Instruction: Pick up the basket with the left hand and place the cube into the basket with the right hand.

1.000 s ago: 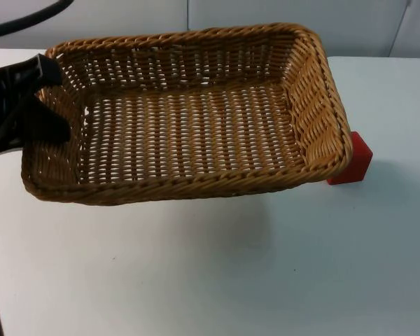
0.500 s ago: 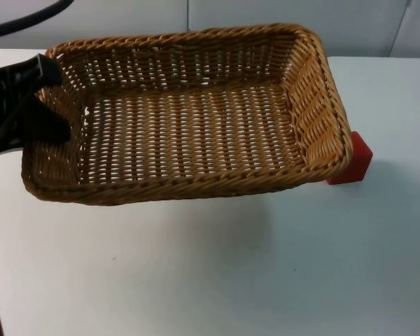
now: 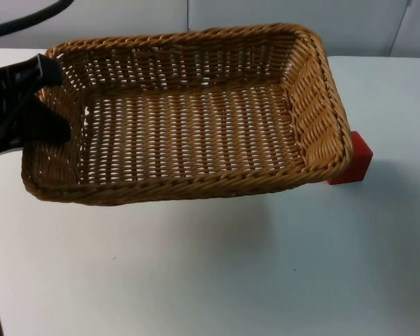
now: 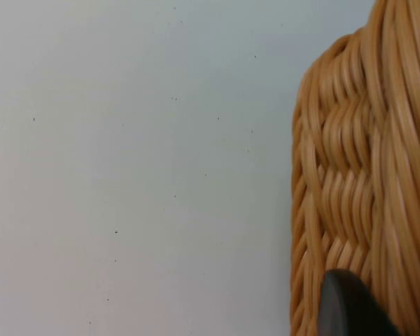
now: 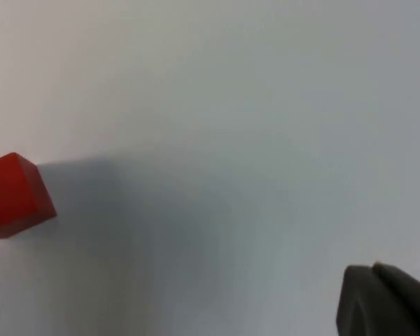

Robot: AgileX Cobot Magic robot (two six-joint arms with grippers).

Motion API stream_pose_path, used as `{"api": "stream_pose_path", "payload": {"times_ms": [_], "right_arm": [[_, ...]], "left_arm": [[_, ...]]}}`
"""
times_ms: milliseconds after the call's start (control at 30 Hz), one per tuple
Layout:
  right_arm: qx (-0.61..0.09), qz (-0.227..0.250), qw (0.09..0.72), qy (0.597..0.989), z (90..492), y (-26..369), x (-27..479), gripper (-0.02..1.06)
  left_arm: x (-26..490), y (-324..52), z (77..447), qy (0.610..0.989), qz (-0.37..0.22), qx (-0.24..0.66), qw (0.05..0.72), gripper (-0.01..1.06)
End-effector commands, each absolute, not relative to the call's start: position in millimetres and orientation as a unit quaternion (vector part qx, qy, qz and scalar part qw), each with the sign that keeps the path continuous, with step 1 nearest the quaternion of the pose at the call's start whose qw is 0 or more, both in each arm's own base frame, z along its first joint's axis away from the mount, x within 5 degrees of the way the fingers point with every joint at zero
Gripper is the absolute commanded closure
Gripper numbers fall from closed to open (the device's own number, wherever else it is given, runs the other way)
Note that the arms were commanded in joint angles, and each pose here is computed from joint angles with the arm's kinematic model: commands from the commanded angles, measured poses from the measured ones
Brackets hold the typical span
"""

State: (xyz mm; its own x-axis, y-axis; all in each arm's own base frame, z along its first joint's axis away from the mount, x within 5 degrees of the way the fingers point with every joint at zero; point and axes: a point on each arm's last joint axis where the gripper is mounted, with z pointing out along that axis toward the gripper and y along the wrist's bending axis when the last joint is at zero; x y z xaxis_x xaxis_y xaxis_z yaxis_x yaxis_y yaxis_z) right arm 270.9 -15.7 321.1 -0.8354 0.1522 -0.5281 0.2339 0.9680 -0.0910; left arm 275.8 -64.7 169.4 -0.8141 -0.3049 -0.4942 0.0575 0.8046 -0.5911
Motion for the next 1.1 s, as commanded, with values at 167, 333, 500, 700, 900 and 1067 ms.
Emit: {"api": "stream_pose_path", "payload": {"times_ms": [167, 333, 500, 700, 900, 1067], "right_arm": [[0.119, 0.007, 0.159, 0.98, 286, 1, 309, 0.97], [0.037, 0.158, 0.094, 0.982, 272, 31, 311, 0.9], [0.017, 0.227, 0.13, 0.965, 278, 46, 316, 0.9], [-0.008, 0.177, 0.179, 0.968, 278, 52, 323, 0.57], [-0.027, 0.132, 0.216, 0.967, 276, 44, 331, -0.01], [-0.051, 0.106, 0.258, 0.959, 274, 41, 341, -0.01]], "left_arm": [[274, -68, 175, 0.893, -0.328, -0.071, 0.299, 1.05], [274, -68, 175, 0.893, -0.328, -0.071, 0.299, 1.05], [274, -68, 175, 0.893, -0.328, -0.071, 0.299, 1.05], [274, -68, 175, 0.893, -0.328, -0.071, 0.299, 1.05], [274, -68, 175, 0.893, -0.328, -0.071, 0.299, 1.05], [274, -68, 175, 0.893, -0.328, -0.071, 0.299, 1.05]]}}
